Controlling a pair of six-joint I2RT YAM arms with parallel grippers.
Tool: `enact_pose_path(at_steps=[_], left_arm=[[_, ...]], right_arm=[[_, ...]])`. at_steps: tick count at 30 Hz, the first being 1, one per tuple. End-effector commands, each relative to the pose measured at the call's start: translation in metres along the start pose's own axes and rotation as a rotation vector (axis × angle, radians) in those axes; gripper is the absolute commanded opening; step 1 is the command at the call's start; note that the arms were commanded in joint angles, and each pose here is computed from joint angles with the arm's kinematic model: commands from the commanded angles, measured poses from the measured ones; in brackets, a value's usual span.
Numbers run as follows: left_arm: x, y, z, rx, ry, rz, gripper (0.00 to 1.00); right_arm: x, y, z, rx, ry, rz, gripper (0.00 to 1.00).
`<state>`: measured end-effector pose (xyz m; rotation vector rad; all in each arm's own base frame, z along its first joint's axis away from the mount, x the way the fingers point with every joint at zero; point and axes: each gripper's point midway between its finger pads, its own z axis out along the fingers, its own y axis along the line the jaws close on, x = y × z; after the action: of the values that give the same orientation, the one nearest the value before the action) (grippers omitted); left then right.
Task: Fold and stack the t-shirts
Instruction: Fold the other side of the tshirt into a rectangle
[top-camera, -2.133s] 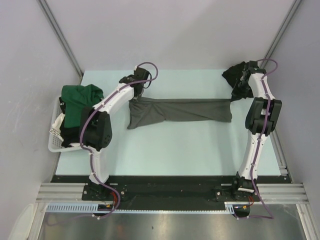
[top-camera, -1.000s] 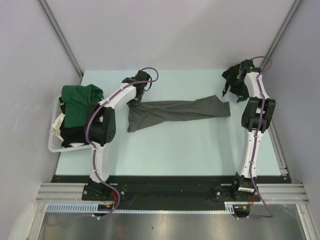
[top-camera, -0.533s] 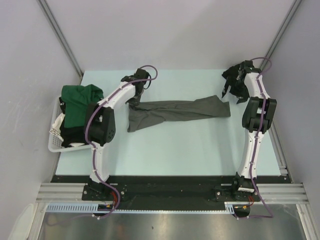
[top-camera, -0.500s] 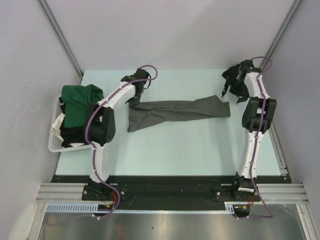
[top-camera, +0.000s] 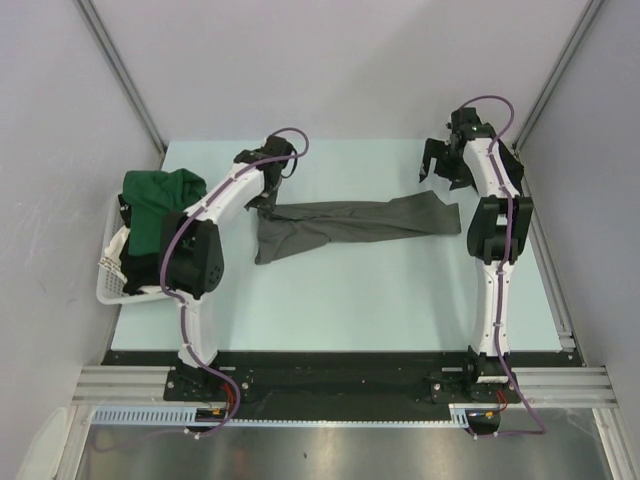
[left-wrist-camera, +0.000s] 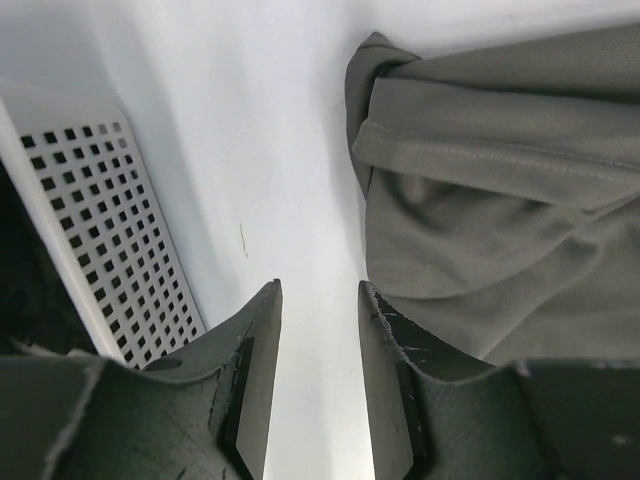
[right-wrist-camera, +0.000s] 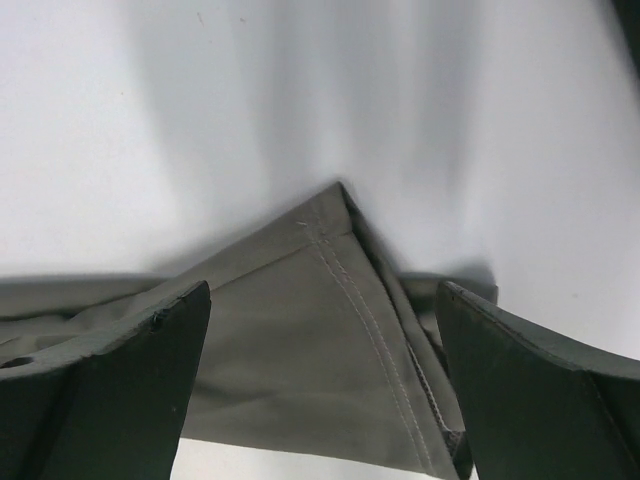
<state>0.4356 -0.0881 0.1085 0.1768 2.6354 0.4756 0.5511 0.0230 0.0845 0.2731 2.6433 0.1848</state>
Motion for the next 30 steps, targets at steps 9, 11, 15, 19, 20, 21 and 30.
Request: enact_pose_path(at_steps=[9, 11, 15, 19, 20, 21, 30], left_arm=[[0.007, 0.008, -0.037, 0.04, -0.022, -0.057, 0.4], [0.01, 0.004, -0.04, 0.054, -0.014, -0.056, 0.4], [0.012, -0.001, -0.047, 0.064, -0.019, -0.057, 0.4], [0.015, -0.004, -0.048, 0.066, -0.015, -0.055, 0.4], [0.015, -0.004, -0.048, 0.069, -0.013, -0.056, 0.4], [0.016, -0.005, -0.048, 0.069, -0.012, -0.056, 0.4], [0.013, -0.007, -0.049, 0.073, -0.018, -0.048, 0.4]], right_arm=[[-0.014, -0.007, 0.026, -0.022, -0.021, -0.012, 1.0], [-0.014, -0.006, 0.031, -0.034, -0.02, -0.008, 1.0], [-0.014, -0.002, 0.036, -0.059, -0.019, -0.006, 0.99], [-0.011, 0.003, 0.042, -0.09, -0.006, -0.001, 0.91], [-0.008, 0.004, 0.044, -0.098, 0.005, 0.0, 0.83], [-0.007, 0.004, 0.045, -0.101, 0.01, 0.001, 0.79], [0.0, -0.006, 0.04, -0.094, 0.032, 0.035, 0.31]])
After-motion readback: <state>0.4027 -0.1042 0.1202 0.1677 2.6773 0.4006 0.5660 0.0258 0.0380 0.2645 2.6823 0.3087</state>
